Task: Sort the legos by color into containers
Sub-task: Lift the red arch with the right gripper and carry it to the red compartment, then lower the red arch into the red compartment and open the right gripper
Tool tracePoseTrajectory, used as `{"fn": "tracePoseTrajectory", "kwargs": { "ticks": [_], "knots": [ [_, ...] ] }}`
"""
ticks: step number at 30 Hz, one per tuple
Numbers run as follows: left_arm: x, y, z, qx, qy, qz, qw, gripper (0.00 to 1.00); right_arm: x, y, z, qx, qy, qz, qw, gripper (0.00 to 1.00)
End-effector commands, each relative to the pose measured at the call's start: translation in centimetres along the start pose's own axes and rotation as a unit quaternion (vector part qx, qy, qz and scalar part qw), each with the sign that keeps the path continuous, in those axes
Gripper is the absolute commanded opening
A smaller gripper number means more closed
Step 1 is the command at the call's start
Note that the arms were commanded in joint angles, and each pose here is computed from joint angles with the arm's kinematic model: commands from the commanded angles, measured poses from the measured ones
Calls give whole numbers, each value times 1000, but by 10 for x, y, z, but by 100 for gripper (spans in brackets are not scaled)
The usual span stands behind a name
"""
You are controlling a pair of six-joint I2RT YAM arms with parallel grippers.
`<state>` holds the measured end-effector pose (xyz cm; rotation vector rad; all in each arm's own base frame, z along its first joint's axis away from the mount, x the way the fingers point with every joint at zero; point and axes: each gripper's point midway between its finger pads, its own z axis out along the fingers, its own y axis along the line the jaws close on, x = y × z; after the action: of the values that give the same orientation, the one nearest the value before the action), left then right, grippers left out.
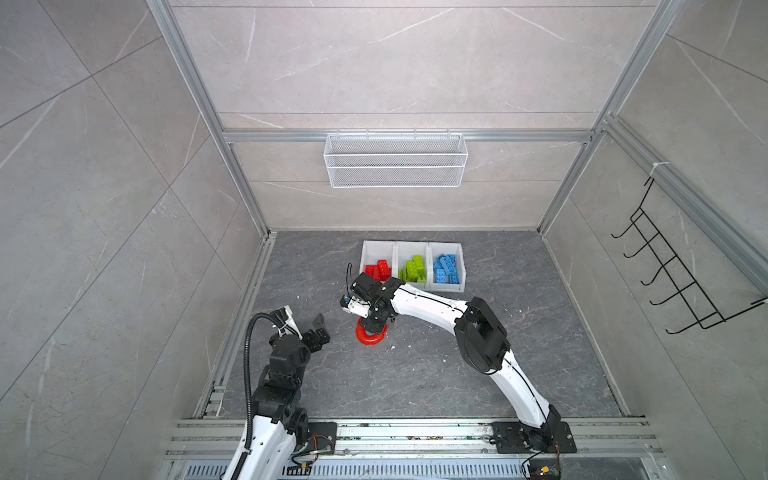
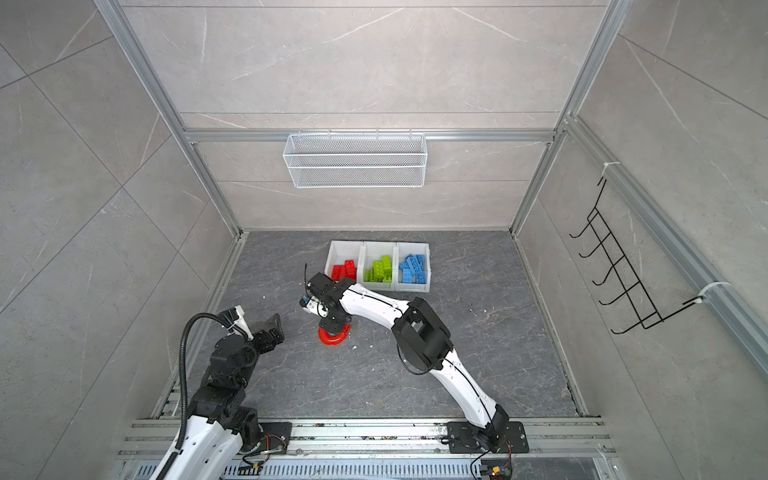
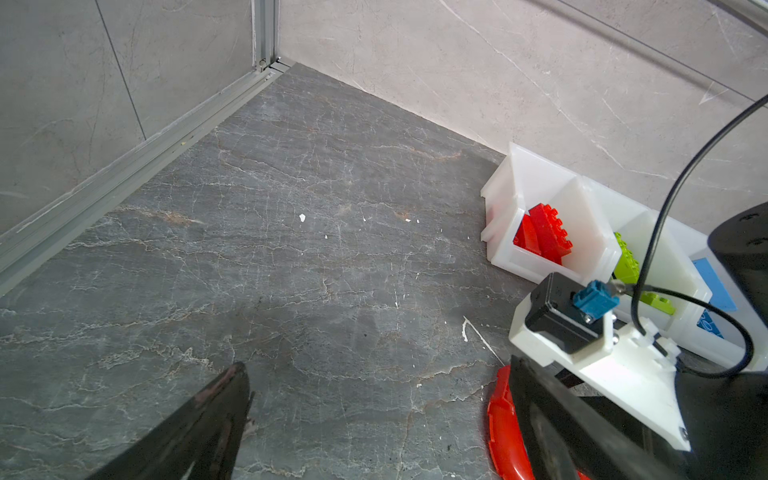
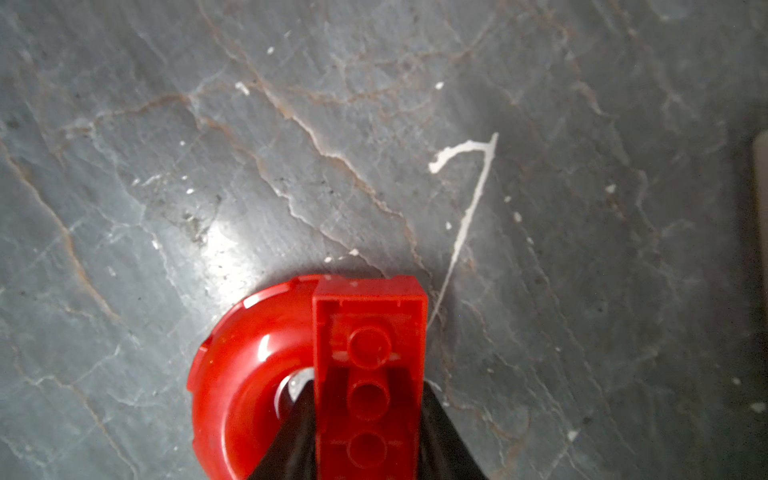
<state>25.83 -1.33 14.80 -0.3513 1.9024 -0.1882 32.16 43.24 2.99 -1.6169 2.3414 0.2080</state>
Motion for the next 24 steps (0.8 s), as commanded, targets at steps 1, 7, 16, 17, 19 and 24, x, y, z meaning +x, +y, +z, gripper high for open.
{"fn": "tracePoseTrajectory", "kwargs": {
  "ticks": [1,7,16,17,19,24],
  "knots": [
    [-3,1,-1,-3,-5,-8,1000,100,-22,-18,-38,14,-49,59,997,29],
    [-3,1,-2,-1,-7,-9,1000,100,-46,-77,-88,46,-136,149,978,22],
    [-3,1,-3,0,-7,-7,1000,100,-66,-155,-100,71,-217,225,947,22],
    [-3,1,-3,1,-7,-7,1000,100,-70,-160,-99,78,-223,228,945,22],
    [-3,1,-3,0,-8,-7,1000,100,-77,-172,-97,85,-234,236,939,22],
    [-4,-2,-3,8,-10,-3,1000,100,-92,-197,-88,102,-250,261,927,23]
  ]
}}
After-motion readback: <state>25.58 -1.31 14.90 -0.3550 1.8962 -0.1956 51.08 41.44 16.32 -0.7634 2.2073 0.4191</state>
